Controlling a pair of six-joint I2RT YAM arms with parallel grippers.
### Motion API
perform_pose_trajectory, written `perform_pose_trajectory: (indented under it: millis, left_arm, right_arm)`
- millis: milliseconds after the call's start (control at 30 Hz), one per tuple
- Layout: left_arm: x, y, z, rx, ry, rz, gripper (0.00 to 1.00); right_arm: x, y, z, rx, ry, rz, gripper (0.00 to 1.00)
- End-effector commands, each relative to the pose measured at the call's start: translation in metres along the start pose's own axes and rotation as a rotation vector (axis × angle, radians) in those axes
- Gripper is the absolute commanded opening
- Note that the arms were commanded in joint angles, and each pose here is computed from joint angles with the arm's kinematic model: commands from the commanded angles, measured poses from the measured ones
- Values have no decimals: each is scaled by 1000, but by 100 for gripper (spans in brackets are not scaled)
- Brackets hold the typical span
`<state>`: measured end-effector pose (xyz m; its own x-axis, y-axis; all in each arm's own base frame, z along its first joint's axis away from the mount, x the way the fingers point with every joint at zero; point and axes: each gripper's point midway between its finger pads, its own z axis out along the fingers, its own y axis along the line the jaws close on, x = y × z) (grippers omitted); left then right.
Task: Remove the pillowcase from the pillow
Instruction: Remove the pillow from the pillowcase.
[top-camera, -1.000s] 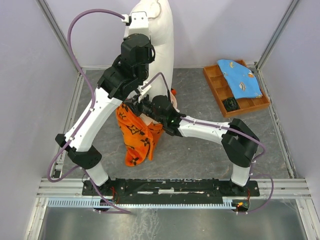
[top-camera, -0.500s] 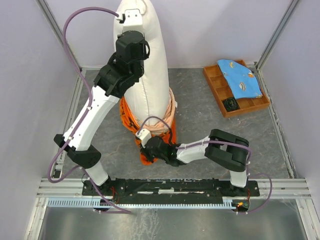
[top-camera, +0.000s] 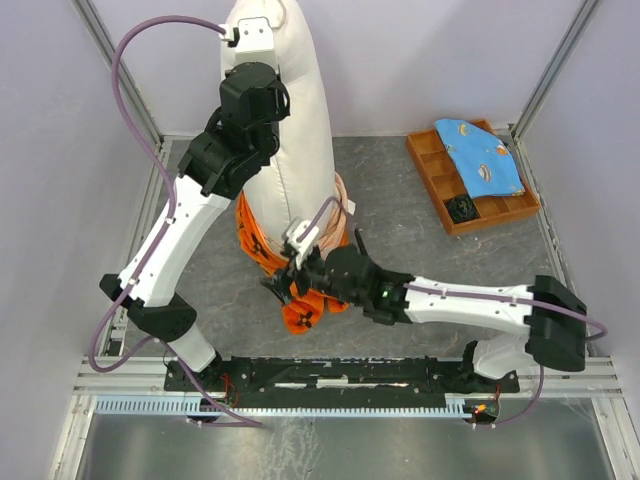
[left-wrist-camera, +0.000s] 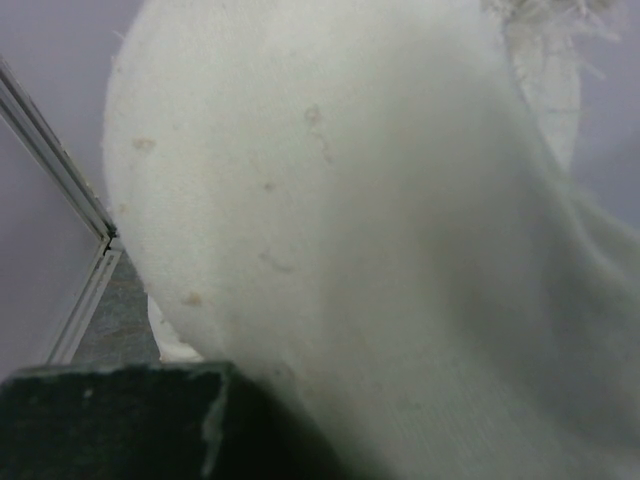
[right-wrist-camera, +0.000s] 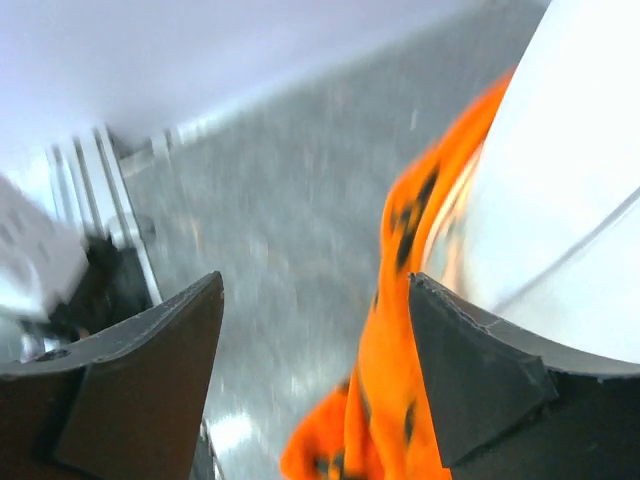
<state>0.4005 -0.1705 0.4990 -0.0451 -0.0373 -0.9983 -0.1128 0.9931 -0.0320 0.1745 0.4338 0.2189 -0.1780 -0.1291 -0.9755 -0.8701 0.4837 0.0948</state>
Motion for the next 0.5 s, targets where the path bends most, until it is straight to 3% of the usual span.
perform_pose_trajectory:
  millis: [0,100,200,367,467]
  left_arm:
    - [-67,23,-25,15,-178,-180,3]
    - [-67,23,-29,29,-172,-189,3]
    - [-70,26,-34,41,-176,-198,3]
    - [-73,32,-40,42,-183,-203,3]
    - [-72,35,-42,39,-185,-200,3]
  right_arm:
    - [-106,-36,-3,100,-231,-39,82]
    - [-103,-87,17,187,-184,-5,70]
    - [-62,-124,34,230,-76,46,45]
    - [55,-107,48,126,125,192,21]
    - [131,-88,41,82,222,350,16]
